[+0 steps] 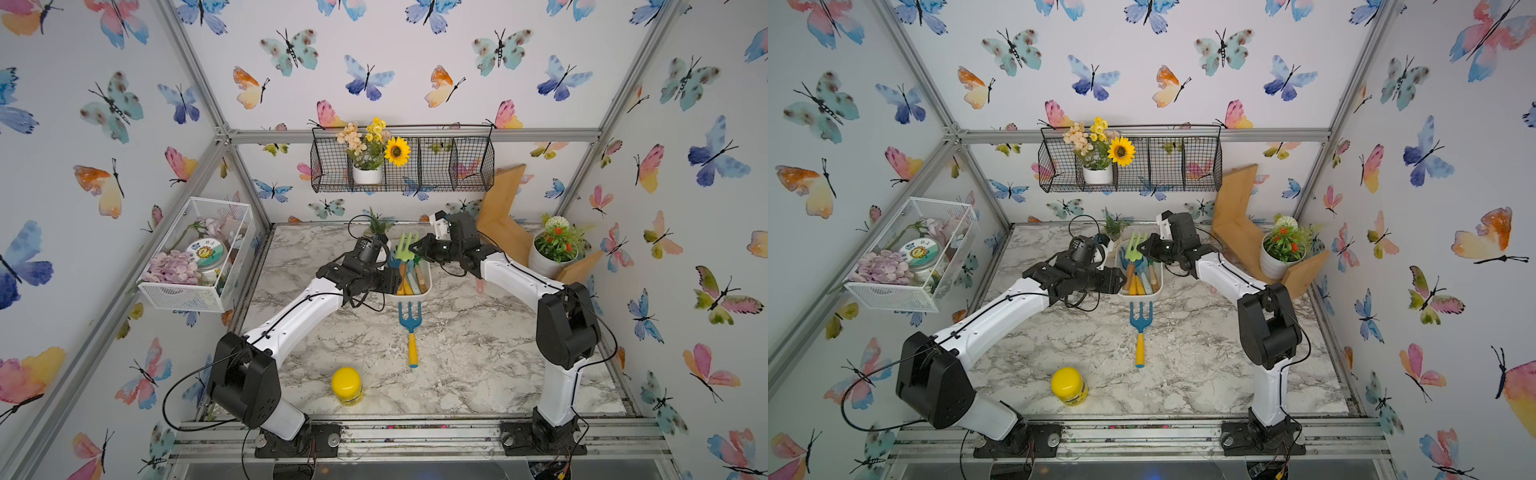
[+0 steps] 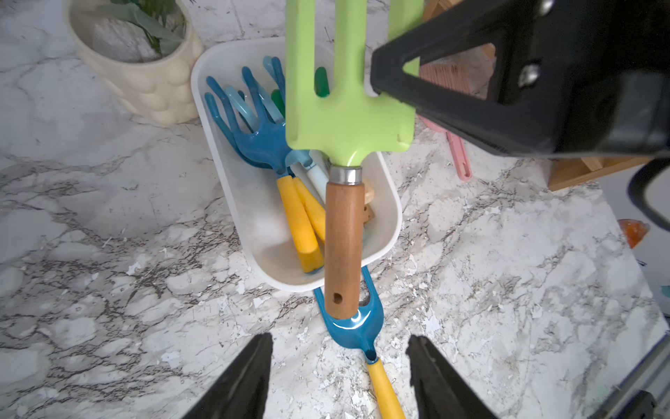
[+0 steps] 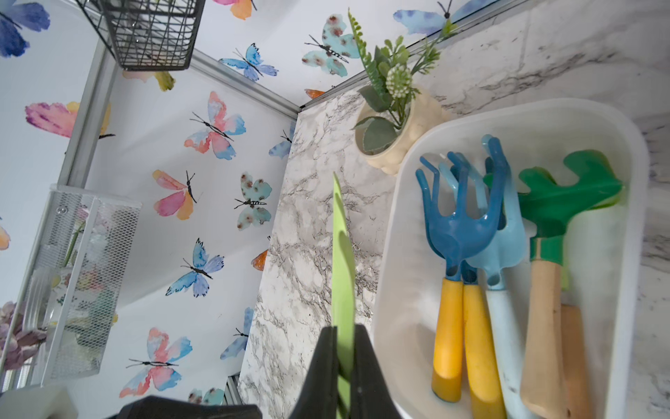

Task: Take the hand rake out of the storage box
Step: Pick up the rake from the storage box.

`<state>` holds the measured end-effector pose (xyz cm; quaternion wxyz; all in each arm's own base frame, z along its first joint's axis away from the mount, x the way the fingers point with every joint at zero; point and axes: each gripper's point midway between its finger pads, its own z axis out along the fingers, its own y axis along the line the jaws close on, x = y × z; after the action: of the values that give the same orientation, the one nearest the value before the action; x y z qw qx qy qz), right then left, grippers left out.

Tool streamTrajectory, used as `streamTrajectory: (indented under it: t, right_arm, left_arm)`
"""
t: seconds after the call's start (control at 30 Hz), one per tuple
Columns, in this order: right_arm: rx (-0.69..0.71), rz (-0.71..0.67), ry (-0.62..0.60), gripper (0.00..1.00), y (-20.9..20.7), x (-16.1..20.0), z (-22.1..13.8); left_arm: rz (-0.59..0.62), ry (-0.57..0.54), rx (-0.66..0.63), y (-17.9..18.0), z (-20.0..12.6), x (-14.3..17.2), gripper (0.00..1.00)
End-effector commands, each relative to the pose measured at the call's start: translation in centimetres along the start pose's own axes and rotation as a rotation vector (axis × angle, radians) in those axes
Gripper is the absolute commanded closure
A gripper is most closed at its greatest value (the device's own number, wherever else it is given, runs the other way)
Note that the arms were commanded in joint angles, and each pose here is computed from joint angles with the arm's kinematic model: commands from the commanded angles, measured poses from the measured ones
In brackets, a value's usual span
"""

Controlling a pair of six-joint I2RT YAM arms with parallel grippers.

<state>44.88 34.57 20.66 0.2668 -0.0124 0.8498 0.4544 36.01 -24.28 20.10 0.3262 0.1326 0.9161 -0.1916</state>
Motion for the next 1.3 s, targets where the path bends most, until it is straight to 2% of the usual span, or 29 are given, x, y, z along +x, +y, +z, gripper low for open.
streamTrajectory:
  t: [0.0,0.17,0.4,0.67,0.9,1.07,1.27]
  right_arm:
    - [0.026,0.070,-0.060,0.92,0.9,-0.9,-0.8]
    - [0.007,0.099,-0.062,0.92,1.8,-1.0,-0.7]
    - [-0.004,0.121,-0.072,0.92,2.4,-0.9,-0.8]
    - [-0.029,0.126,-0.072,0.92,3.3,-0.9,-0.8]
    - [-0.044,0.128,-0.064,0.92,3.8,-0.9,-0.7]
    - [-0.053,0.126,-0.061,0.92,4.2,-0.8,-0.6]
    - [-0.046,0.117,-0.054,0.92,4.2,-0.5,-0.2]
  left_arm:
    - [0.044,-0.011,-0.155,1.8,0.9,-0.3,0.35]
    - [0.076,-0.014,-0.270,2.6,2.2,-0.5,0.34]
    - [0.107,-0.019,-0.280,1.7,3.5,-1.8,0.33]
    - [0.127,0.011,-0.314,1.9,4.9,-0.9,0.37]
    - [0.151,0.026,-0.325,2.1,5.3,-0.5,0.56]
    - [0.156,0.045,-0.300,1.7,5.7,0.0,0.64]
    - [0.143,0.048,-0.263,1.0,5.7,0.0,0.80]
